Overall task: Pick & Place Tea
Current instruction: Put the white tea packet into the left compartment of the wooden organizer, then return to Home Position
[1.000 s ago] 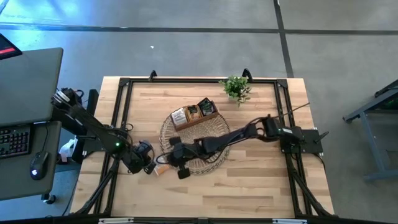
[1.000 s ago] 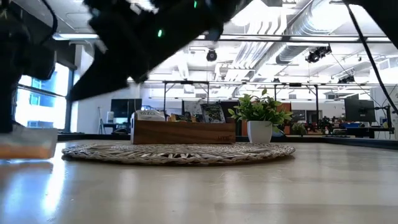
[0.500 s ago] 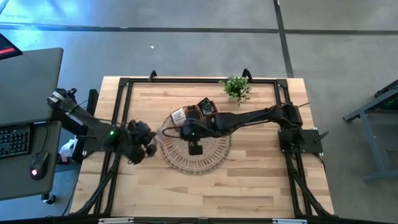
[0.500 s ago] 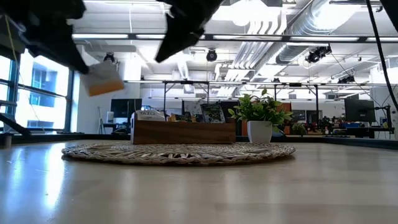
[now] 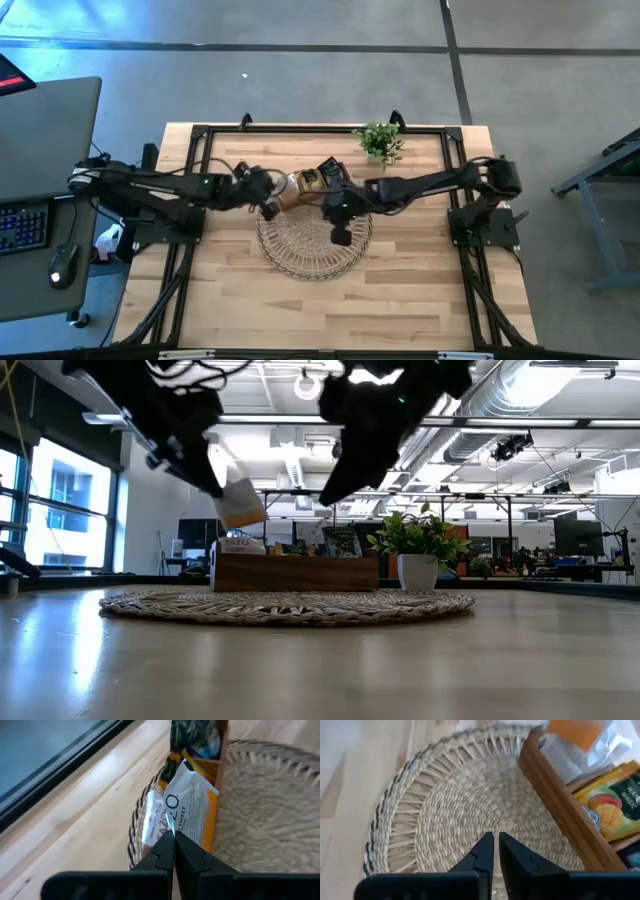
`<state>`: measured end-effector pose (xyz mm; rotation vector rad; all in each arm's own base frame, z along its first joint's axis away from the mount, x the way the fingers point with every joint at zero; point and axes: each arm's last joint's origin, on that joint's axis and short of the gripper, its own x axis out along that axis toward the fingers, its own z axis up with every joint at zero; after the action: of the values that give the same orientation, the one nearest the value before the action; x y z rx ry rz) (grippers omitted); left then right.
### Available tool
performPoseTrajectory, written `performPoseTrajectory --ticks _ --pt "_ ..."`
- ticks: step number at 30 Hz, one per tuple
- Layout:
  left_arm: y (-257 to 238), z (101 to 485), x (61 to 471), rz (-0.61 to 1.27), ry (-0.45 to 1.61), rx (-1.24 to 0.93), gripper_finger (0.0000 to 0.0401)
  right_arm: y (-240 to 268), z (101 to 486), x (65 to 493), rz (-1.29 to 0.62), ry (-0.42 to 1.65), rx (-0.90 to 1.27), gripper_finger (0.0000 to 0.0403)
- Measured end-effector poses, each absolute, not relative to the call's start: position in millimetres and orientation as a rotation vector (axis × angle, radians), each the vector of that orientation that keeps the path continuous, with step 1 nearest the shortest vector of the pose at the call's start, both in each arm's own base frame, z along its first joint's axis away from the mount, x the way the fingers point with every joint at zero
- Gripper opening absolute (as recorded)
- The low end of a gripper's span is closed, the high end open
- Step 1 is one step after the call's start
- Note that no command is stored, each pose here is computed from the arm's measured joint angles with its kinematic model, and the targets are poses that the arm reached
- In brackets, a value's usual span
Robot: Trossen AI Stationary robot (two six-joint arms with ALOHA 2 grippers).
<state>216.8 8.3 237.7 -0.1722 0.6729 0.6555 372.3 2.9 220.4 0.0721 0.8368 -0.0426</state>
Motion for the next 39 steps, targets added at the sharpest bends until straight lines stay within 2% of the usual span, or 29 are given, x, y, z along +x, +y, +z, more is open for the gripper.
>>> performPoseTrajectory --ticks 6,11,17,25,29,35,39 --pt "23.8 217.4 232.3 0.668 0.766 -0.156 0.0000 -10.5 196.6 346.5 0.078 0.632 0.124 0.0027" --pt "19.8 201.2 240.1 0.666 0.840 -0.113 0.0000 -23.2 174.2 329.9 0.245 0.633 0.230 0.0032" --pt "18.2 197.5 242.1 0.637 0.864 -0.113 0.0000 -35.4 158.4 317.5 0.209 0.670 0.261 0.0033" --pt "18.0 197.9 242.8 0.608 0.872 -0.080 0.0003 -37.3 155.6 315.2 0.197 0.662 0.282 0.0035" --pt "16.8 197.4 243.1 0.556 0.890 -0.077 0.0034 -36.8 157.1 316.5 0.201 0.643 0.277 0.0036" --pt "16.9 199.2 242.5 0.560 0.904 -0.075 0.0112 -37.3 163.0 320.6 0.205 0.571 0.262 0.0030" --pt "16.5 218.1 244.4 0.583 0.936 -0.131 0.0135 -39.1 174.7 318.7 0.190 0.530 0.298 0.0032"
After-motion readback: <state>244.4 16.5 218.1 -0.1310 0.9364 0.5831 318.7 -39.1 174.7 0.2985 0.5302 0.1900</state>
